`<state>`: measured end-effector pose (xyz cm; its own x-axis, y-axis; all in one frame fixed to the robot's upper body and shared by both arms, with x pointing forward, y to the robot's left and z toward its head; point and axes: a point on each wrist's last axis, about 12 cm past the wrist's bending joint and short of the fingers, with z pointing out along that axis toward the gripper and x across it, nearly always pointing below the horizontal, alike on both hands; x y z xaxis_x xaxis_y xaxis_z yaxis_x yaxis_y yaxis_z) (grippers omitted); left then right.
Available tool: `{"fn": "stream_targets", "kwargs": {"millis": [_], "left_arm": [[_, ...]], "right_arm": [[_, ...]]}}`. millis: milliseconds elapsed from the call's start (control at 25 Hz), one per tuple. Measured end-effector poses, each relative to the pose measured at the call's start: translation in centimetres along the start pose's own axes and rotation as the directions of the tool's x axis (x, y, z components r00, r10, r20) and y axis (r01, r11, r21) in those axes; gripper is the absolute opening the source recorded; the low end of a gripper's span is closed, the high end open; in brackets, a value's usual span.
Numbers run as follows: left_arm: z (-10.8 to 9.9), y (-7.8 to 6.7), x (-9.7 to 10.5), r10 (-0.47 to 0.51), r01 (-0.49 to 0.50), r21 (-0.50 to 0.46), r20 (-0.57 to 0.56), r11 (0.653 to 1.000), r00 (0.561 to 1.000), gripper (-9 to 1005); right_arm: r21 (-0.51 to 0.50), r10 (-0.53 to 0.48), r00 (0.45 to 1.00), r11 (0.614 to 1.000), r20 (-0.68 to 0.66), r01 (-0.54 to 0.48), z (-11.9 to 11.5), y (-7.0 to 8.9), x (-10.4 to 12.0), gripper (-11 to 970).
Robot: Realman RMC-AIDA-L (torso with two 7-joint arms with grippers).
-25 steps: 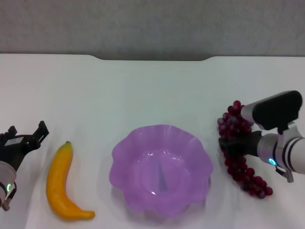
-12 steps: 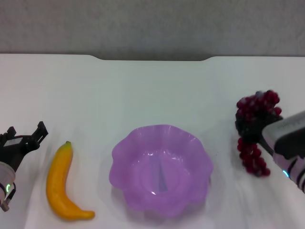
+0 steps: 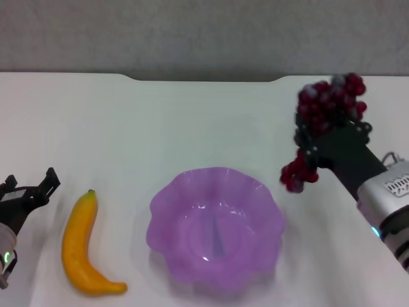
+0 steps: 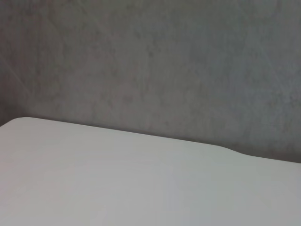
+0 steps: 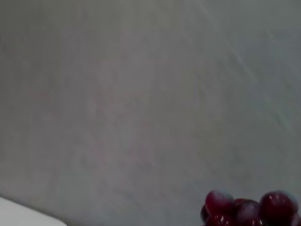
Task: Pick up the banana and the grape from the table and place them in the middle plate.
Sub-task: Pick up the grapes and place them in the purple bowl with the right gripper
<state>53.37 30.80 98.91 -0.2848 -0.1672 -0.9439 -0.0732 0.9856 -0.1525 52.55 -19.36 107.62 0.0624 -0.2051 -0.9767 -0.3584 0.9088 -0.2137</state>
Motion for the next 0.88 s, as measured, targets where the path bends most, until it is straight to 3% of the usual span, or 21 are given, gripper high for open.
{"fn": "stream_targets", "kwargs": {"millis": [160, 320, 480, 680, 880], "left_arm": [[0.1, -0.1, -0.1, 0.002, -0.002, 0.003, 0.001, 1.000, 1.000, 893], [0.2, -0.4, -0.2, 0.001, -0.001, 0.011, 0.005, 1.000, 1.000, 893], [0.4, -0.6, -0.4, 0.003, -0.003, 0.017, 0.009, 1.000, 1.000, 893], [0.5, -0.7, -0.5, -0.002, 0.002, 0.022, 0.012, 1.000, 1.000, 893], [0.7, -0.9, -0.7, 0.001, -0.002, 0.027, 0.016, 1.000, 1.000, 893]], "right_arm": [[-0.081, -0.021, 1.000, 0.997, -0.012, 0.020, 0.7, 1.4, -2.3, 393], [-0.184, -0.049, 0.997, 0.982, -0.054, 0.039, 1.8, 3.3, -2.8, 390], [-0.276, -0.090, 0.990, 0.959, -0.106, 0.058, 2.4, 5.2, -1.5, 388], [-0.347, -0.120, 0.979, 0.936, -0.167, 0.055, 2.5, 6.3, 0.6, 386], [-0.419, -0.139, 0.973, 0.907, -0.187, 0.049, 3.3, 7.5, 1.3, 386]]}}
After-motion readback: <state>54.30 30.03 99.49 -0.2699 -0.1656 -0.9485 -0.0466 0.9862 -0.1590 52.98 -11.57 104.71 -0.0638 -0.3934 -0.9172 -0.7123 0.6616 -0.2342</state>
